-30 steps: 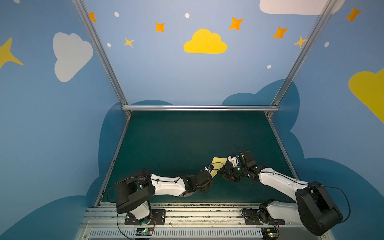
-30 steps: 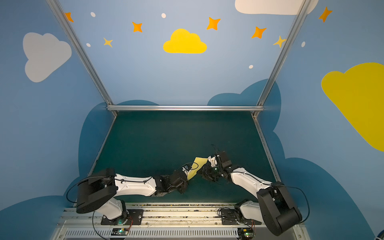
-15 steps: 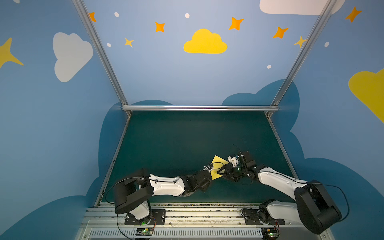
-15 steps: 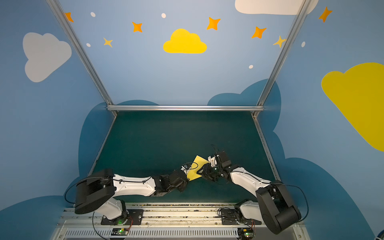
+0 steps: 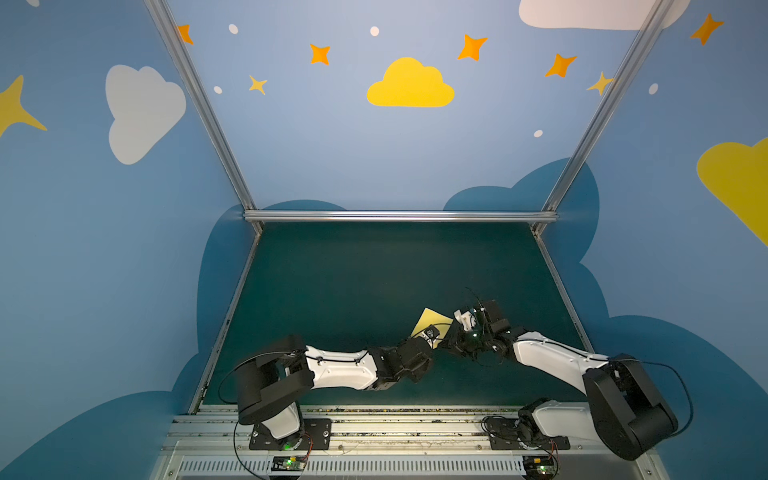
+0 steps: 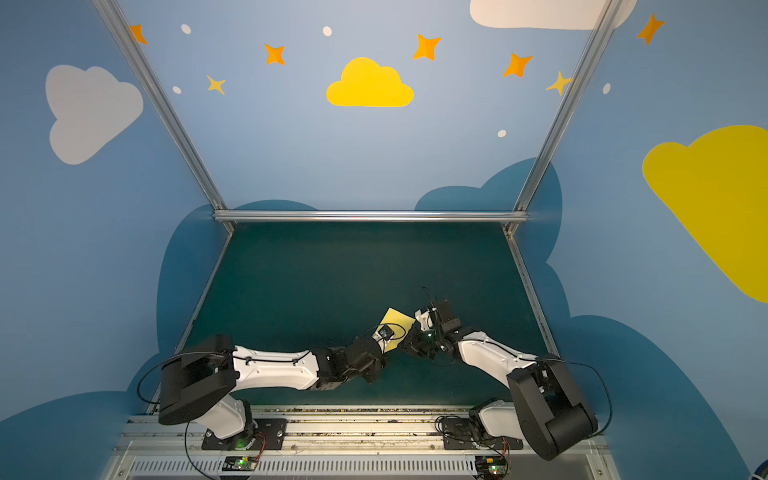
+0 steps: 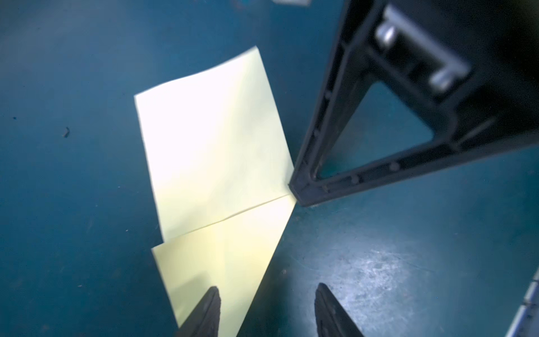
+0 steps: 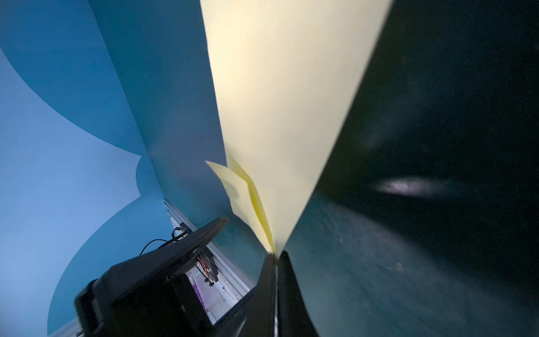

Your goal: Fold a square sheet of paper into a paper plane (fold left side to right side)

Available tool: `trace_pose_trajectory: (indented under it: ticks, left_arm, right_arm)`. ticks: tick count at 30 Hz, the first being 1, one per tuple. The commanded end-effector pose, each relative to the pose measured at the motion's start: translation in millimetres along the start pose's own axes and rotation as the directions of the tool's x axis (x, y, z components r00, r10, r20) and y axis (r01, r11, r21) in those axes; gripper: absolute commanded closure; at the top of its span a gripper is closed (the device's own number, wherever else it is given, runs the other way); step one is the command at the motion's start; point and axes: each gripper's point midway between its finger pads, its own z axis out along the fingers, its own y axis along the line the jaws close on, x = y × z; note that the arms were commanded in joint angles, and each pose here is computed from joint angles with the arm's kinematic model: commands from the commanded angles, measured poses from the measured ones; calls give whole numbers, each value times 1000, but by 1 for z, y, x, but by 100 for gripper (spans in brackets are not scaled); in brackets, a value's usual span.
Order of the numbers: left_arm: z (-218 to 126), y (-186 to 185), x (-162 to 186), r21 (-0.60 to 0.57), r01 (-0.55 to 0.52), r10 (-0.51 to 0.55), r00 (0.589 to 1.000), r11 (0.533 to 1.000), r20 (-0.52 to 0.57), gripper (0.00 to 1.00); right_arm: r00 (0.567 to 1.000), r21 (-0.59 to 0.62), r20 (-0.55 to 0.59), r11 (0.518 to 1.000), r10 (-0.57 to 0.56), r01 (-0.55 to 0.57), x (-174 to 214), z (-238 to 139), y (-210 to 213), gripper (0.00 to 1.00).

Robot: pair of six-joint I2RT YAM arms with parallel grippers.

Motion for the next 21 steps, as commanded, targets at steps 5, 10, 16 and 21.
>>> trace_pose_trajectory:
  ticks: [5, 10, 16, 21]
  left_arm:
    - [11, 10, 2, -75, -46, 46, 999, 996, -8, 46]
    - [14, 19, 5, -130, -63, 62, 998, 990, -15, 48]
    - [19, 24, 7, -139, -65, 62, 998, 988, -23, 60]
    - [22, 27, 5, -130, -64, 61, 998, 989, -25, 71]
  right_arm:
    - [1000, -8, 8, 1000, -27, 27, -5, -4, 10, 100]
    - [1000, -10, 7, 1000, -28, 28, -5, -4, 10, 100]
    - [1000, -18, 5, 999, -28, 28, -5, -4, 11, 100]
    - [1000, -26, 6, 999, -25, 25, -7, -4, 12, 100]
